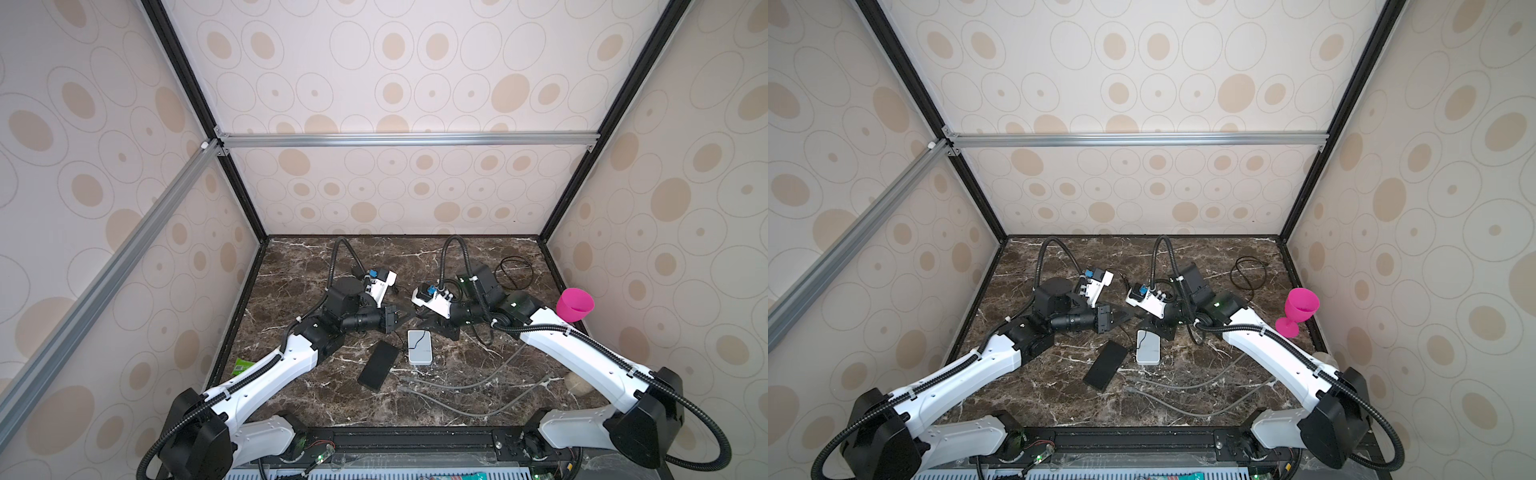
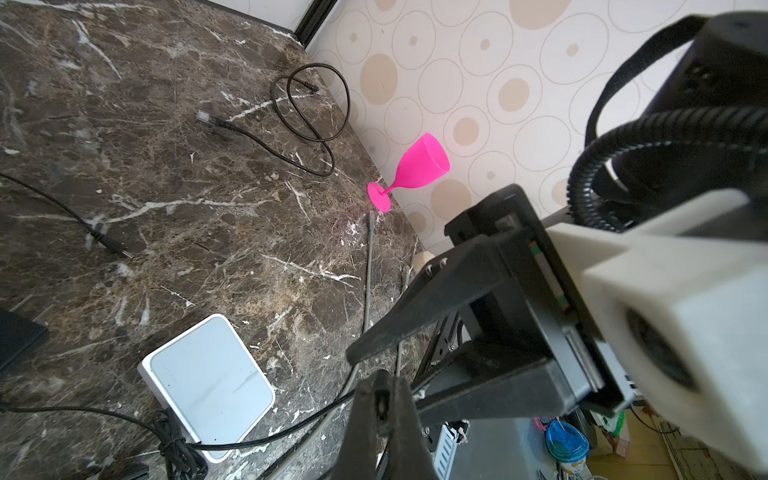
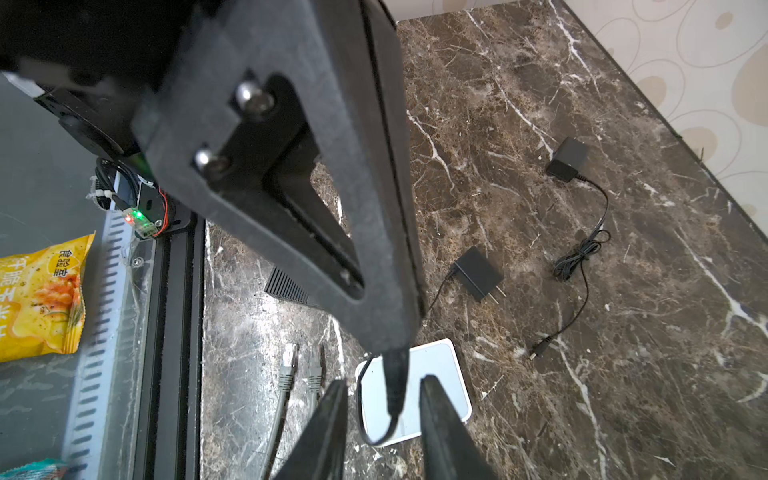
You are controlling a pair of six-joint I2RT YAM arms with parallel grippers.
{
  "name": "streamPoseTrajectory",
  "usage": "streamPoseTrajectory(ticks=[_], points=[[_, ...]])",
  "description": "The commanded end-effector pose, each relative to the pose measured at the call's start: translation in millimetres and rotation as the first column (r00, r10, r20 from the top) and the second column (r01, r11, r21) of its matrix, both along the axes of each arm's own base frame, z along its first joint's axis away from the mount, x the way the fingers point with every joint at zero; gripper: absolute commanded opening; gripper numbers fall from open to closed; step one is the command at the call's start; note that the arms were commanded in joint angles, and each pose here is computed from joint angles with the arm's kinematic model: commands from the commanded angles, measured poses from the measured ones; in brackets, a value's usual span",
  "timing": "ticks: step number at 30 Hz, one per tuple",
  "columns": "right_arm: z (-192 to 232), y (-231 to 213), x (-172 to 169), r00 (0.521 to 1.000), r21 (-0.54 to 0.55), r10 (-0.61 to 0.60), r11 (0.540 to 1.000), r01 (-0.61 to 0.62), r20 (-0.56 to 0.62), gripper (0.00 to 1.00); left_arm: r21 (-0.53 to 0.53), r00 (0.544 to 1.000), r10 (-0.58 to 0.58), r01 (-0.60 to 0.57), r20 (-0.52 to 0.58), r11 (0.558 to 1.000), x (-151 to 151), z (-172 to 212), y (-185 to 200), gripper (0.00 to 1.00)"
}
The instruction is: Insert the plug into the switch port
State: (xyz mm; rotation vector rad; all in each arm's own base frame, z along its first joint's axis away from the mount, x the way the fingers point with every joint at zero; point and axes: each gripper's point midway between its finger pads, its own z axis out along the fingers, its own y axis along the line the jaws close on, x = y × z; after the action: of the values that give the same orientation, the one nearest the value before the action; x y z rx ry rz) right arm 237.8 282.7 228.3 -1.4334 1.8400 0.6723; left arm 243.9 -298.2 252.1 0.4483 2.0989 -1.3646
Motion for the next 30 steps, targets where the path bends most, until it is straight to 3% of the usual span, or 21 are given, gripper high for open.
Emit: streamPoseTrajectory(ticks=[1,18,30], points=[[8.4,-6.6,-1.3,0.999,0.039,0.000,0.999,-0.001,0.038,0.36,-0.011,0.999,-0.016,0.016,0.034,1.000,0.9,12.6,-1.1,0.00],[15.6,2.5,4.8,0.999,0.083,0.004,0.997,-0.007,0.042,0.30,-0.023,0.999,-0.027,0.028,0.026,0.999,-0.2,12.7,-2.5,0.00],[13.2,6.0,4.9,0.999,0.082,0.022,0.996,-0.024,0.031,0.15,-0.023,0.999,-0.037,0.037,0.024,0.999,-0.6,10.5,-3.8,0.00]])
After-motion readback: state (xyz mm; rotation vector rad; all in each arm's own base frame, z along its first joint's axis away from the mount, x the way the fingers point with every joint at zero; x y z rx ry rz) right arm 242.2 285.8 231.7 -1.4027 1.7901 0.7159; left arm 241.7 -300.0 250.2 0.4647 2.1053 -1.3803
